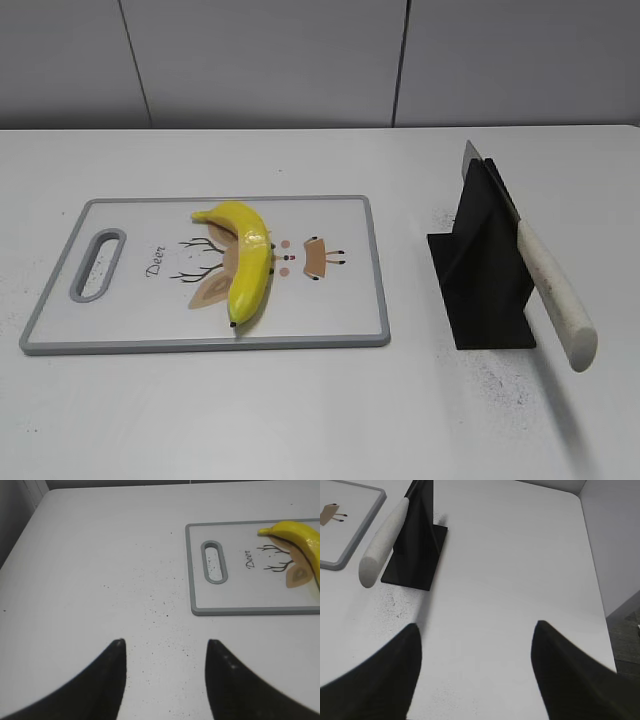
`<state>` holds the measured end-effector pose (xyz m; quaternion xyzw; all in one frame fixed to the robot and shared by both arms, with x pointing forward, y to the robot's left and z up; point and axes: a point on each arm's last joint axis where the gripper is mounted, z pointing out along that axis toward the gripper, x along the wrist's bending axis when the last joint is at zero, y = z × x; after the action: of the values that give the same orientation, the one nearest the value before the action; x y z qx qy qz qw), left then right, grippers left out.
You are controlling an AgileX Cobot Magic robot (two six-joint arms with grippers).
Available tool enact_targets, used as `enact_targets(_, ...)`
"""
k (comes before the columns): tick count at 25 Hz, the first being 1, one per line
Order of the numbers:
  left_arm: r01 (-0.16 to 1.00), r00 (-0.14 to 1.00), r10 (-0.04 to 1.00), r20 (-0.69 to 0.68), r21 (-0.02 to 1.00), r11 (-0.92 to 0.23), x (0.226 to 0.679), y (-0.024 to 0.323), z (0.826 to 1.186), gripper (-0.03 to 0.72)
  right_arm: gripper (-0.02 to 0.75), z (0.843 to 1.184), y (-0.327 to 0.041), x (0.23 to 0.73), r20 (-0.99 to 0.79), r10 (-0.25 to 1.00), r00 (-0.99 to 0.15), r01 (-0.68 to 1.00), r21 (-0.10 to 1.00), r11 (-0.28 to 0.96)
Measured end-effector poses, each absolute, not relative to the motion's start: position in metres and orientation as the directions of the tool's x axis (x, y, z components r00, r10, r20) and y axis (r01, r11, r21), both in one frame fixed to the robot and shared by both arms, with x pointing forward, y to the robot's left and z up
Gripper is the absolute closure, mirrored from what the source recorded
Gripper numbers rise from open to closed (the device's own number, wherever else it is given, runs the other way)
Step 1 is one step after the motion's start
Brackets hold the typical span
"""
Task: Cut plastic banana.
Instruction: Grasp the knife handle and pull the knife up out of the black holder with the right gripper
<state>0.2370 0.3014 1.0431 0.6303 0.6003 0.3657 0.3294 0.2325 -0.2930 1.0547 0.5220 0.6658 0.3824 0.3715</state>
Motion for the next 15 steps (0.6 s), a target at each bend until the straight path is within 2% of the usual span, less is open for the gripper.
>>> enact_targets(7,0.516,0.012,0.998,0.066,0.854,-0.062,0.237,0.301,1.043,0.198,0.217,1.056,-0.293,0.234,-0.063,0.984,-0.168,0.422,0.897,0.13)
enact_targets(15,0.516,0.012,0.998,0.066,0.854,-0.062,0.237,0.301,1.043,0.198,0.217,1.083,-0.292,0.266,0.013,0.992,-0.122,0.55,0.833,0.057)
